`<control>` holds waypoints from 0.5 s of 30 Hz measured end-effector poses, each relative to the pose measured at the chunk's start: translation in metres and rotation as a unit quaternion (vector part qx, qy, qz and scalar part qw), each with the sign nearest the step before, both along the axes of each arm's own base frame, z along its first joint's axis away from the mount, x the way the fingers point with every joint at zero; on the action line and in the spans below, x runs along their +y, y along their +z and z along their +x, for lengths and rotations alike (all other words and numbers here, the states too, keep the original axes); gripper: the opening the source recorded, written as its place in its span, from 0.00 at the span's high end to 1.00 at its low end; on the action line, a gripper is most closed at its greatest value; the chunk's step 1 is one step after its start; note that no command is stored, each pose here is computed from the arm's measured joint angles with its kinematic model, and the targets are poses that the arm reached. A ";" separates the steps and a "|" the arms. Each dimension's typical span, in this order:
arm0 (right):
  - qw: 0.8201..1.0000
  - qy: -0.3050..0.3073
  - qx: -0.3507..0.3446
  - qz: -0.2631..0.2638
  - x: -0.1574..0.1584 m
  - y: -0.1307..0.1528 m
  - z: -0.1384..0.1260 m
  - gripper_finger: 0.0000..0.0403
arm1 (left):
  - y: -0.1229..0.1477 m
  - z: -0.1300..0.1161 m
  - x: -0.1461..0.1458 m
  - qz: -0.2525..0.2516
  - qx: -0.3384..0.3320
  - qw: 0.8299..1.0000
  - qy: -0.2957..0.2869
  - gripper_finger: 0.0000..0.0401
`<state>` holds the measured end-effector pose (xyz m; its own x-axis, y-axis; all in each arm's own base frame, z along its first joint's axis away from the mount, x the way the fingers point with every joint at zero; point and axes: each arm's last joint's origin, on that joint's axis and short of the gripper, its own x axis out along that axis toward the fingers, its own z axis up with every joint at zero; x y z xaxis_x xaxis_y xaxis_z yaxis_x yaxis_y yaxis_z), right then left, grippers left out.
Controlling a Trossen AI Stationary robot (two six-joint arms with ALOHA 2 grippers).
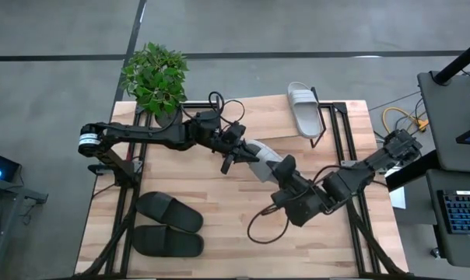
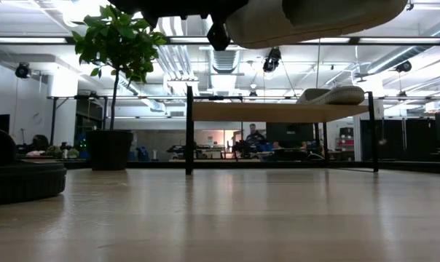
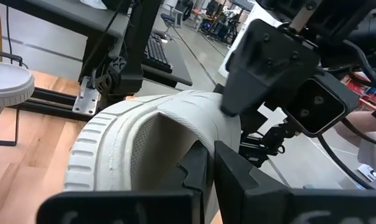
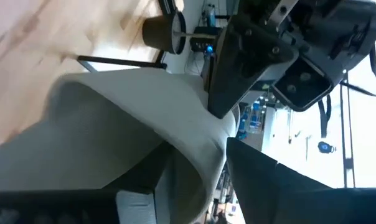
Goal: Pick and place slides into the shelf
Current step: Put the gray slide on the shelf
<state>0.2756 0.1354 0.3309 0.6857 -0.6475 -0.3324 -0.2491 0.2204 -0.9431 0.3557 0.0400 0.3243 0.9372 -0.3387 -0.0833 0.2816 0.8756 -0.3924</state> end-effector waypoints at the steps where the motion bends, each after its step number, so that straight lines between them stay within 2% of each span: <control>1: 1.000 -0.002 -0.001 0.001 -0.001 0.000 0.001 0.68 | 0.000 0.000 0.000 0.000 0.000 1.000 0.000 1.00; 6: 1.000 0.001 0.000 0.011 -0.002 0.000 0.003 0.77 | -0.001 0.000 -0.001 -0.002 0.003 1.000 -0.009 1.00; 11: 1.000 0.002 -0.002 0.020 -0.002 -0.001 0.003 0.95 | -0.002 0.000 -0.001 -0.003 0.007 1.000 -0.010 1.00; 15: 0.999 -0.006 -0.017 0.036 -0.002 -0.001 0.003 0.97 | -0.002 0.000 -0.001 -0.003 0.006 1.000 -0.011 1.00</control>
